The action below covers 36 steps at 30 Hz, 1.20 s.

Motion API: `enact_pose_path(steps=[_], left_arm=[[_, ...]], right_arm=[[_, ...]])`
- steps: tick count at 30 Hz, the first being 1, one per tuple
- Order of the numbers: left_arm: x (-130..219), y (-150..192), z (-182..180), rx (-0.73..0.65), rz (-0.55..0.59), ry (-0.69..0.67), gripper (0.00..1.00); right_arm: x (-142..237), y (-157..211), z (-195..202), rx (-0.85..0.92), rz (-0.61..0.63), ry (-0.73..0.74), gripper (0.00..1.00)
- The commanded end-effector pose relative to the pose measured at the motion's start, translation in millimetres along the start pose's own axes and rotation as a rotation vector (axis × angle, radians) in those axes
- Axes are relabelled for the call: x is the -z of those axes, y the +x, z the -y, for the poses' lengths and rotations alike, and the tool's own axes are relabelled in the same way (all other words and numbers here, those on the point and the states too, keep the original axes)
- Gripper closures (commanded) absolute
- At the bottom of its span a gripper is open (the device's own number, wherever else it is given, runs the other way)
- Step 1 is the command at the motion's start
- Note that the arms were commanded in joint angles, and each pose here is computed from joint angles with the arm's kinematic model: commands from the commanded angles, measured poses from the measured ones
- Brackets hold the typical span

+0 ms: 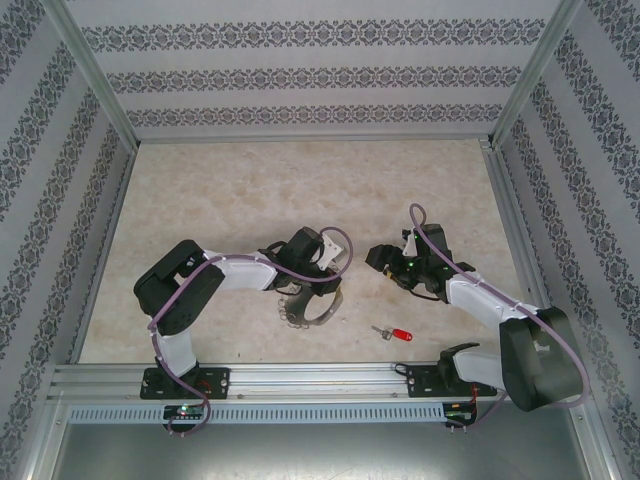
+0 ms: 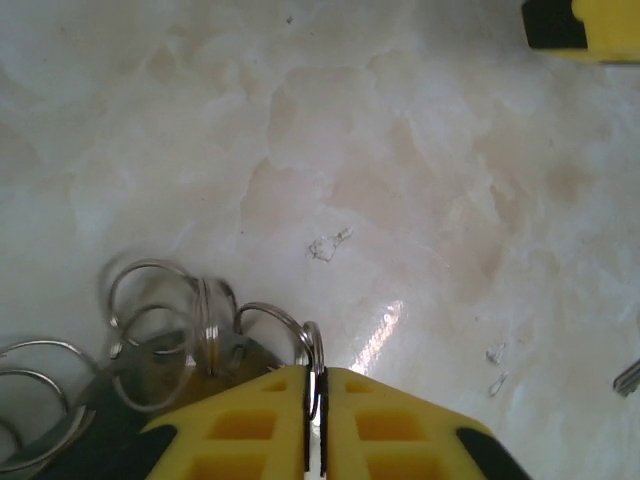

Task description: Put the keys on the keyring

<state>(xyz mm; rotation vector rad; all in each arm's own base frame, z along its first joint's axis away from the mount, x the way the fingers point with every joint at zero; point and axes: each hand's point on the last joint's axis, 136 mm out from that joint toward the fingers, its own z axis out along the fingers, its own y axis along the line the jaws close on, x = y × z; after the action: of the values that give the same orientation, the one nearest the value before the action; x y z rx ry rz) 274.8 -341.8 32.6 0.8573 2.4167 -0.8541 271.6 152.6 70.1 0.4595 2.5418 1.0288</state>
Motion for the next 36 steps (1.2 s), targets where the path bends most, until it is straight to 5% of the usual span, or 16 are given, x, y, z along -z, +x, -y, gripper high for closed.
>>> enact_pose_path(steps=[1,15,23,36], left_arm=[[-2.4,-10.1,-0.7,-0.011,0.025,0.011,0.98],[15.3,-18.5,-0.8,-0.084,0.02,-0.047,1.0],[34.5,-20.3,12.7,-0.391,0.143,-0.028,1.0],[29.4,0.9,48.2,-0.635,0.145,0.235,1.0]], right_arm=[[0.0,1.4,3.5,0.003,-0.012,0.001,0.26],[5.3,2.1,-0.3,0.008,-0.005,-0.01,0.25],[4.7,7.5,10.4,0.013,-0.011,0.024,0.26],[6.5,8.9,13.4,0.023,-0.012,0.042,0.26]])
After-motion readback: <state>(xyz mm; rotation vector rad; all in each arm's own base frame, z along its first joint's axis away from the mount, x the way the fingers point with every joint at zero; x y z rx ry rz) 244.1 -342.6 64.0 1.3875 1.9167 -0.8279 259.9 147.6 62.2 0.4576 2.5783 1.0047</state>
